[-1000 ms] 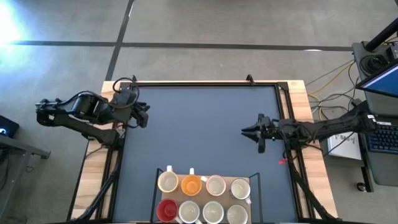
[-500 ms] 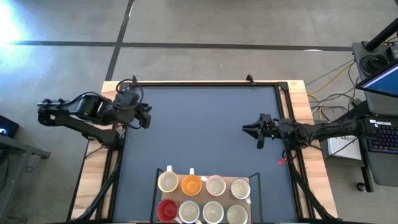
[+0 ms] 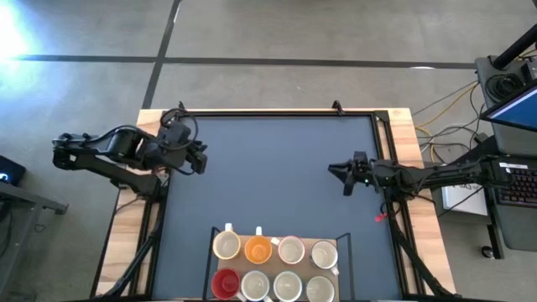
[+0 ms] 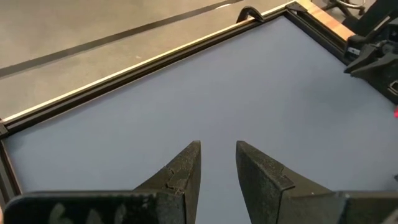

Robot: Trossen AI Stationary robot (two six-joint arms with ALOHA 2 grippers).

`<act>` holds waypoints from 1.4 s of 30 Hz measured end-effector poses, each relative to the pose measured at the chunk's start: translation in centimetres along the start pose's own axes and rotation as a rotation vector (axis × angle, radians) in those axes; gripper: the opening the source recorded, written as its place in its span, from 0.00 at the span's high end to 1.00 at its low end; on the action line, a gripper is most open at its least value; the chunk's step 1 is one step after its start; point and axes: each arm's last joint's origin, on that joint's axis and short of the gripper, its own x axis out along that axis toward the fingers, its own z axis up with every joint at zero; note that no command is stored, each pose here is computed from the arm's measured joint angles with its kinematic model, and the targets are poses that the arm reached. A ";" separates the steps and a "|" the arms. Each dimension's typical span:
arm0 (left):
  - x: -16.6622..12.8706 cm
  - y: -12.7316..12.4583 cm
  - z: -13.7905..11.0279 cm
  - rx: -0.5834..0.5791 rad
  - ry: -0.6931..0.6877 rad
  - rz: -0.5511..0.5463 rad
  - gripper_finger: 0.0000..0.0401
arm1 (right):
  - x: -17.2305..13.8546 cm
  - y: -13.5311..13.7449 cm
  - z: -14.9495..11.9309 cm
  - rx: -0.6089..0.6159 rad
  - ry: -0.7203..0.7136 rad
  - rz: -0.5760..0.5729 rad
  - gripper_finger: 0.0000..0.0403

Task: Place coffee mugs
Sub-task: Return to Home Position

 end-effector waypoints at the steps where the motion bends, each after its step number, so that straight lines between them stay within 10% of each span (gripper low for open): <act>1: -0.1 0.0 0.0 -0.001 0.001 -0.003 0.79 | 0.0 -0.1 -0.1 -0.004 0.015 -0.002 0.84; 21: -0.1 0.1 0.0 0.004 0.006 -0.005 0.79 | -0.3 -0.1 -0.1 -0.005 0.011 0.001 0.84; 42: 0.0 0.0 0.0 0.027 0.002 -0.001 0.79 | -4.0 0.9 3.7 0.103 -0.379 0.213 0.84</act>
